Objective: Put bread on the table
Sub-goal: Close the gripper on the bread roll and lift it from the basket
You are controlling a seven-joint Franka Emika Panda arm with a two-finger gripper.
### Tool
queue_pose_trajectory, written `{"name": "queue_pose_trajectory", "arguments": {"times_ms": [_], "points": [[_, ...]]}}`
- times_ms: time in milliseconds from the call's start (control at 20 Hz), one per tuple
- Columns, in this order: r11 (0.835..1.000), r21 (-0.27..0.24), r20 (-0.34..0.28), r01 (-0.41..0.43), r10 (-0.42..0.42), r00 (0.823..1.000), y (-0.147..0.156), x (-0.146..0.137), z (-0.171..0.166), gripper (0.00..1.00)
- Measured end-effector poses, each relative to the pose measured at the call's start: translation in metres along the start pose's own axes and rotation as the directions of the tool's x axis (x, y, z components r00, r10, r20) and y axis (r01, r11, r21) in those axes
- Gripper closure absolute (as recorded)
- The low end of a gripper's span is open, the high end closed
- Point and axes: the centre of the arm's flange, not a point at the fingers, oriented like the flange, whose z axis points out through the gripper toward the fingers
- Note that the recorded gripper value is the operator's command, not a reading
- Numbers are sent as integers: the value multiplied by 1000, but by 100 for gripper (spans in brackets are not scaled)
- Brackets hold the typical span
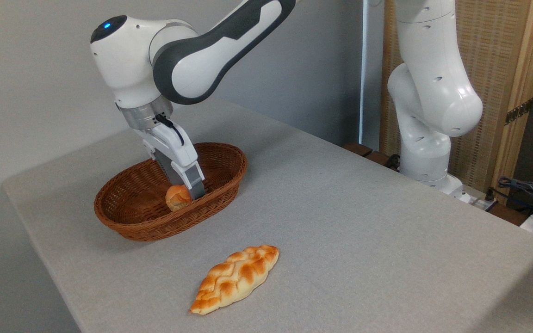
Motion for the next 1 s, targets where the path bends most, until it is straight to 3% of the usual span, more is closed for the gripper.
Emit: {"name": "queue_pose_trajectory", "arguments": {"times_ms": [800, 1000], "points": [[1000, 6, 6, -23, 23, 1000, 8, 8, 4, 54], [1000, 19, -23, -25, 25, 999, 10, 6, -13, 54]]}}
